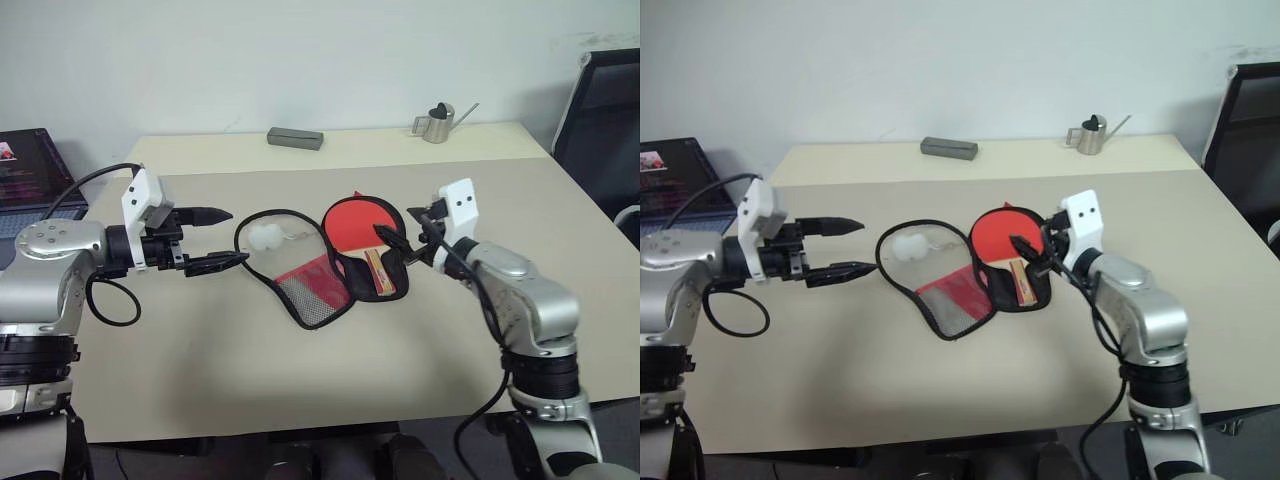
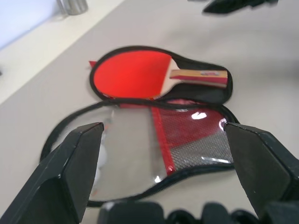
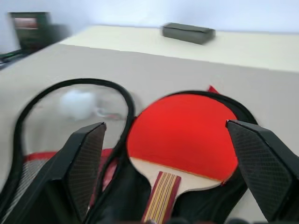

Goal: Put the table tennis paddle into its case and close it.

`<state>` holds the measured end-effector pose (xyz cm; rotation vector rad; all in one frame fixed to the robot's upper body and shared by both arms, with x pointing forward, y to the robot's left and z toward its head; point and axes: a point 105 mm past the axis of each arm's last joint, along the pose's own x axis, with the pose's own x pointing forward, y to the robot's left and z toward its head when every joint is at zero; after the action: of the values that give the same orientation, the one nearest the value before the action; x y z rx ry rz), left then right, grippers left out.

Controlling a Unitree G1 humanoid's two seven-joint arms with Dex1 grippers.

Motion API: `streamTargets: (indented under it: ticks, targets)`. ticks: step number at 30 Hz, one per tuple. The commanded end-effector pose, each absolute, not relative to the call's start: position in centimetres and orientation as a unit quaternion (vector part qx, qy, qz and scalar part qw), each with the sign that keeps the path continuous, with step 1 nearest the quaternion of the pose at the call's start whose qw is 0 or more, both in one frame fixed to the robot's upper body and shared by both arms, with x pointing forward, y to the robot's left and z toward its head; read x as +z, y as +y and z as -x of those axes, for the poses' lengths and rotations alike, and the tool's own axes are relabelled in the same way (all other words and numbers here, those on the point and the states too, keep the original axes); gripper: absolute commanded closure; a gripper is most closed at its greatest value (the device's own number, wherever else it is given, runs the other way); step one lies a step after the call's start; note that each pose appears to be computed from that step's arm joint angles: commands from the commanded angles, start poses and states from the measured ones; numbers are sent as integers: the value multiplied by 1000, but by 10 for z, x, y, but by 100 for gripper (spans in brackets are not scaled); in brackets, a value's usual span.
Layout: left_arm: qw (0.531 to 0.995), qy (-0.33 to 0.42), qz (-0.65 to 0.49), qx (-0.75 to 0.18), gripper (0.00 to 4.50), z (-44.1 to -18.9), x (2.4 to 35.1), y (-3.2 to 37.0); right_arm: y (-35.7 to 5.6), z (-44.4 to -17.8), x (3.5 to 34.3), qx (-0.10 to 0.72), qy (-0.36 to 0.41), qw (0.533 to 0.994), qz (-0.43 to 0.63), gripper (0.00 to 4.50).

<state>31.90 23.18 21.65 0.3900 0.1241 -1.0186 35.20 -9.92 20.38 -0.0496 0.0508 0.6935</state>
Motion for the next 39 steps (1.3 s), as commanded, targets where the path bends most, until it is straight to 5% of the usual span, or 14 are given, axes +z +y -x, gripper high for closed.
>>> streamTargets:
  ticks: [1, 14, 24, 39]
  targets:
    - [846, 78, -189, -492, 0, -313, 214, 239, -96, -339, 230, 411, -23, 910, 54, 3]
    - [882, 152, -222, -386, 0, -343, 161, 283, -115, -327, 217, 462, -18, 878, 121, 3]
    - [884, 141, -206, -396, 0, -381, 138, 248, -127, -308, 203, 511, 2, 850, 129, 3]
    - [868, 152, -203, -427, 0, -393, 119, 224, -165, -292, 251, 574, 36, 809, 123, 3]
